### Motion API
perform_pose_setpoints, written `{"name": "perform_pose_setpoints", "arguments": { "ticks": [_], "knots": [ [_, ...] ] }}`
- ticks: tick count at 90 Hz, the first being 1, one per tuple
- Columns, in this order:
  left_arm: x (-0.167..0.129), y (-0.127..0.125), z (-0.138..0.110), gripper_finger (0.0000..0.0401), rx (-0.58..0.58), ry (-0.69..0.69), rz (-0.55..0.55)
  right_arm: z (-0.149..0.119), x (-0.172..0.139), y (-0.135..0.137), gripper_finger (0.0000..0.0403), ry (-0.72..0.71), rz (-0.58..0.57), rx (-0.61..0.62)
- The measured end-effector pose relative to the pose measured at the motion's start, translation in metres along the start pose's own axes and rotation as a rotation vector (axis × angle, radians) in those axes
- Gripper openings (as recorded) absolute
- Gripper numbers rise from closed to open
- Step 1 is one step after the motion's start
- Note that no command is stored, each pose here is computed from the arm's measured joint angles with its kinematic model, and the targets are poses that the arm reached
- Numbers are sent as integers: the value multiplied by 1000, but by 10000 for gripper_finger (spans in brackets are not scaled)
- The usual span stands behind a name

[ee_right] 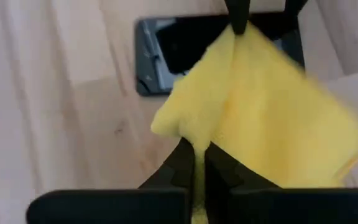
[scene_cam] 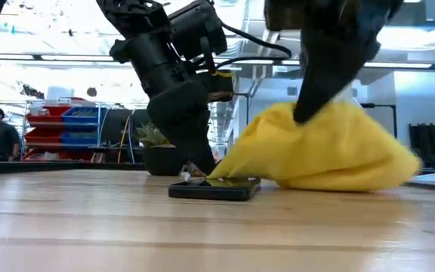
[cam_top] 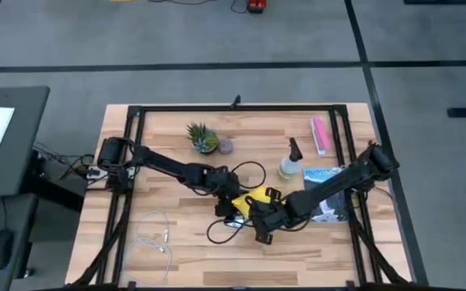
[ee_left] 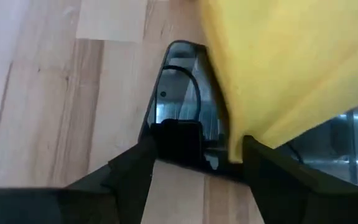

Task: Apply microfiber cloth
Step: Wipe the front side of the cellphone using the yellow microfiber cloth

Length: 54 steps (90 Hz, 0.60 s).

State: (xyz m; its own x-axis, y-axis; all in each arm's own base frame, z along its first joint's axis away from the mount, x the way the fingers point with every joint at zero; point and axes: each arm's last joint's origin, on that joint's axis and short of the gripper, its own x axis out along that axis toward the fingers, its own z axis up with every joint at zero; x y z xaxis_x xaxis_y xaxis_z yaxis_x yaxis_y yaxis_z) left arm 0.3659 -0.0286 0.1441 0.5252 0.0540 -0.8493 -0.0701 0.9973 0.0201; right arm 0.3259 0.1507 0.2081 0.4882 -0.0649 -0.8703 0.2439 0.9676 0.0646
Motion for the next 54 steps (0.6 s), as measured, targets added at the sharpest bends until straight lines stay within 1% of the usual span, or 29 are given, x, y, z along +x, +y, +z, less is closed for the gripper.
{"name": "perform_pose_setpoints", "arguments": {
  "ticks": [15, 28, 39, 46, 54],
  "knots": [
    [-11, 1, 7, 219, -15, -58, 5, -1, -13, 7, 0, -39, 50, -43],
    [-23, 2, 12, 219, -19, -99, 17, 3, -13, 13, 0, -113, 54, -62],
    [-36, 4, 18, 219, -18, -153, 23, 13, -8, 15, 0, -204, 68, -83],
    [-36, 6, 20, 219, 1, -174, 45, 20, -6, 13, 0, -258, 63, -104],
    [-33, 12, 24, 219, 22, -206, 60, 34, -3, 10, 0, -348, 61, -102]
  ]
}}
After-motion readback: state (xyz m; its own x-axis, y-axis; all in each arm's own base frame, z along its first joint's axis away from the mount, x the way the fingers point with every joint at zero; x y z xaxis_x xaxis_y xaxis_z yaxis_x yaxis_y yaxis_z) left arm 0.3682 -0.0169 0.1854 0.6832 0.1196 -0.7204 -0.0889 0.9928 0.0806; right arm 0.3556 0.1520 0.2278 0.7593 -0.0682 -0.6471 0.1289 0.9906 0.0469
